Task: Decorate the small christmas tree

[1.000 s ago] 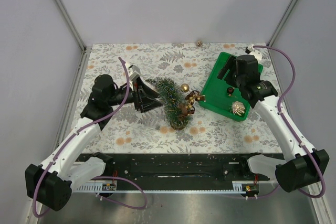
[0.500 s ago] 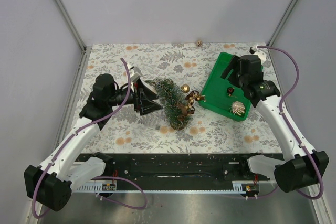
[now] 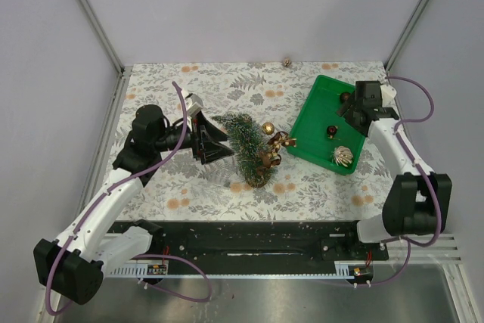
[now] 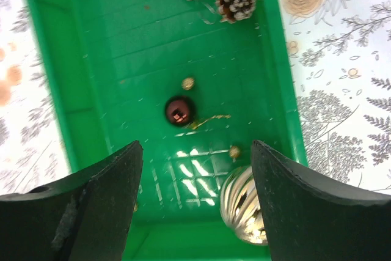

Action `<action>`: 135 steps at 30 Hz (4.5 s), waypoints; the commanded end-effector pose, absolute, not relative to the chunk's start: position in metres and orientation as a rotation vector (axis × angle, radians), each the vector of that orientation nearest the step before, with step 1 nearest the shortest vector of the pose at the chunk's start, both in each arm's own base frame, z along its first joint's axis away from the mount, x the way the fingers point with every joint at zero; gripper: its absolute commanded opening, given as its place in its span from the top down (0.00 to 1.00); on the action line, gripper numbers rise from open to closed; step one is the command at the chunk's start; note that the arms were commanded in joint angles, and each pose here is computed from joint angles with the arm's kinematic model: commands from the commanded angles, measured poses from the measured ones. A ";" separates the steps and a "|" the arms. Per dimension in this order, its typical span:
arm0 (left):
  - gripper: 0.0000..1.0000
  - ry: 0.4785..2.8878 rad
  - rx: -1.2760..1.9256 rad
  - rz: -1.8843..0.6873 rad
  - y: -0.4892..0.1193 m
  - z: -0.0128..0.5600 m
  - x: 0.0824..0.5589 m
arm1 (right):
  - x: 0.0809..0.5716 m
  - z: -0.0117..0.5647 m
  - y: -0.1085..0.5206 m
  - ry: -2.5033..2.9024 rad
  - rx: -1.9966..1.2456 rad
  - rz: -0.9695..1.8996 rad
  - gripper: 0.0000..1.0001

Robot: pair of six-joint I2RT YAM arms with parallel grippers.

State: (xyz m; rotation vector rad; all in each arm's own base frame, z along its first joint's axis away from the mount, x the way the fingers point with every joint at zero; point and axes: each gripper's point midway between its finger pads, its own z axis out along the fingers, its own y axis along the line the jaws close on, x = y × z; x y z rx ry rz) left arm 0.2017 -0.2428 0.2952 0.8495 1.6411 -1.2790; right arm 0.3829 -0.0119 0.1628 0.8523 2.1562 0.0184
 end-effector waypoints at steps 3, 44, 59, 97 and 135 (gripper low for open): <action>0.33 1.558 0.876 -1.222 -0.240 0.316 0.205 | 0.418 0.138 -0.052 2.109 0.971 -0.097 0.22; 0.33 1.561 0.859 -1.207 -0.242 0.310 0.213 | 0.439 0.041 0.017 2.461 0.712 0.114 0.45; 0.33 1.552 0.853 -1.214 -0.241 0.308 0.211 | 0.430 0.045 0.025 2.490 0.571 -0.032 0.36; 0.33 1.549 0.841 -1.223 -0.240 0.305 0.209 | 0.432 0.036 0.028 2.534 0.521 -0.066 0.46; 0.48 1.484 0.935 -1.241 -0.251 0.336 0.213 | 0.366 0.273 0.132 2.004 0.456 0.797 0.95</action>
